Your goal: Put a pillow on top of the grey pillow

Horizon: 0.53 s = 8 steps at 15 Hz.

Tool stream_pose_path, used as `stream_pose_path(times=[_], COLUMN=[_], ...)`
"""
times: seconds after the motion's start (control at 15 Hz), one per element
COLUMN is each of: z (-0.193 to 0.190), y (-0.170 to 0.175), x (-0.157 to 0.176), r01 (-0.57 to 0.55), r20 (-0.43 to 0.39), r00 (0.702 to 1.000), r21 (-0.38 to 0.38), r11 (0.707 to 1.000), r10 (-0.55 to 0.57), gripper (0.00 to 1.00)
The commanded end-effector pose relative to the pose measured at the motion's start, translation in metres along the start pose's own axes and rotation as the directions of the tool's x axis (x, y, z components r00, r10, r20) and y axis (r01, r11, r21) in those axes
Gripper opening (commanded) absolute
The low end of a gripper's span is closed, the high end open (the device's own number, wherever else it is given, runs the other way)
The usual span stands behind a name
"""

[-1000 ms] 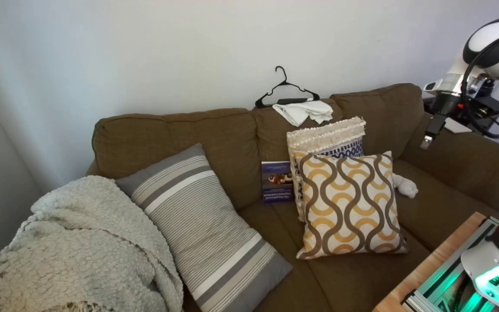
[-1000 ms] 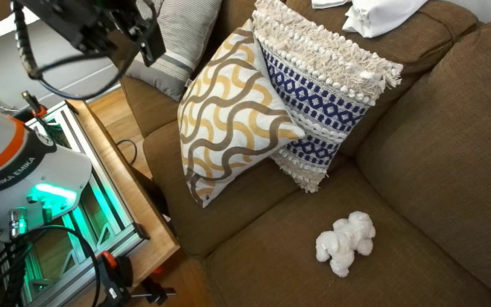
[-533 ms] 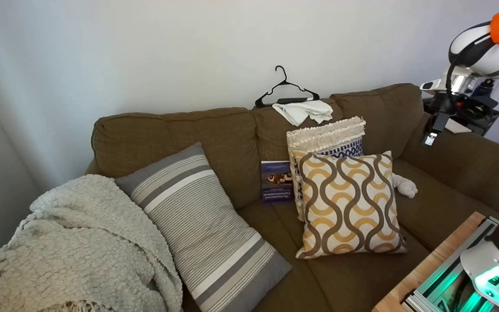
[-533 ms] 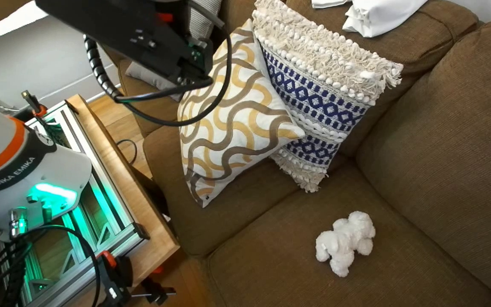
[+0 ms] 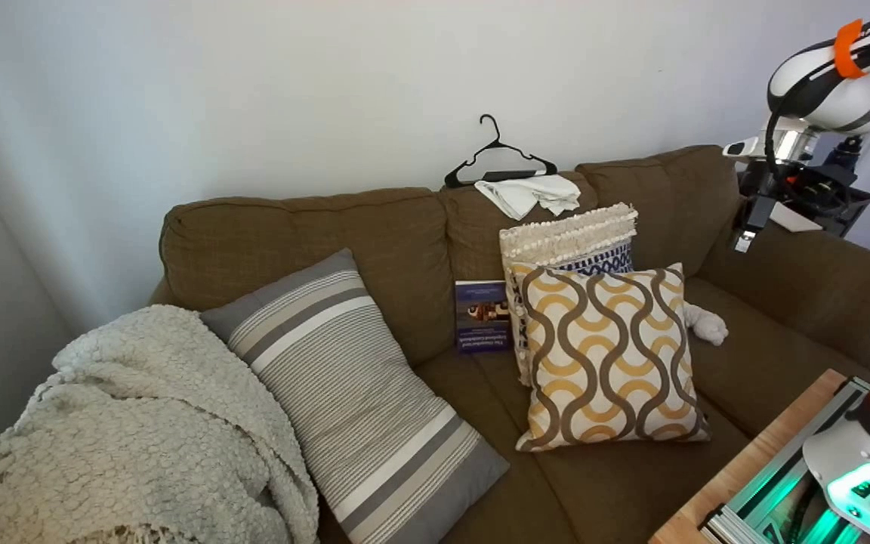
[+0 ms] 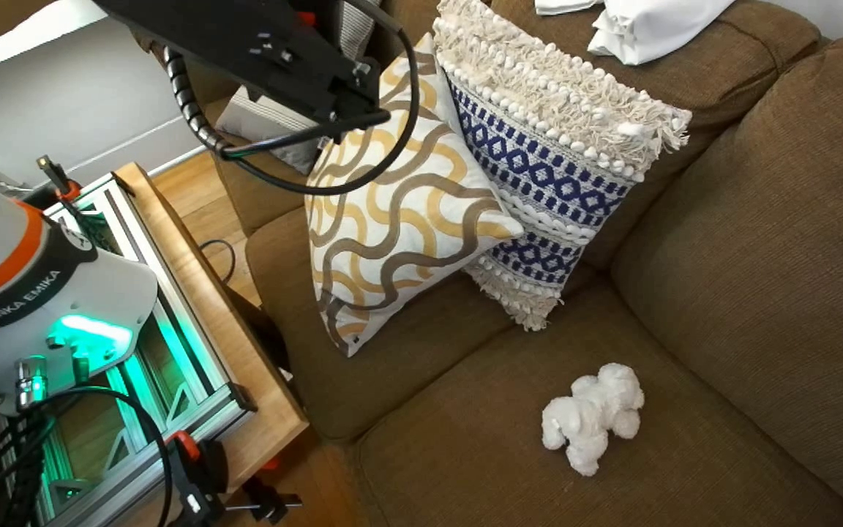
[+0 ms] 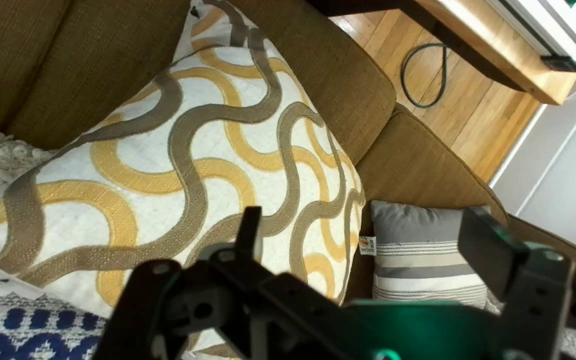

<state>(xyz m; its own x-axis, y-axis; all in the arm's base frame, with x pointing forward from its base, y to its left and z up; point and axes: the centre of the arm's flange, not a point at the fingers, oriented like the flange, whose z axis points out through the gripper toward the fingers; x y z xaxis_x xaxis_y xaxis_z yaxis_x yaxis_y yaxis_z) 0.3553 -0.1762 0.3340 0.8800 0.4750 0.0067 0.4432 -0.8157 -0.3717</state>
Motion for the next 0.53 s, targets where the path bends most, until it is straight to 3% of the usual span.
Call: stream_pose_path(times=[0.0, 0.2, 0.33, 0.47], z=[0.004, 0.012, 0.031, 0.048], y=[0.017, 0.036, 0.056, 0.078], x=[0.029, 0.071, 0.094, 0.111], r01=[0.112, 0.23, 0.305, 0.362], r20=[0.003, 0.035, -0.003, -0.092], r00=[0.994, 0.973, 0.95, 0.918], r21=[-0.115, -0.198, -0.215, -0.208], r11=[0.987, 0.953, 0.928, 0.909], r10=[-0.112, -0.227, -0.313, -0.387], gripper=[1.0, 1.0, 1.0, 1.0])
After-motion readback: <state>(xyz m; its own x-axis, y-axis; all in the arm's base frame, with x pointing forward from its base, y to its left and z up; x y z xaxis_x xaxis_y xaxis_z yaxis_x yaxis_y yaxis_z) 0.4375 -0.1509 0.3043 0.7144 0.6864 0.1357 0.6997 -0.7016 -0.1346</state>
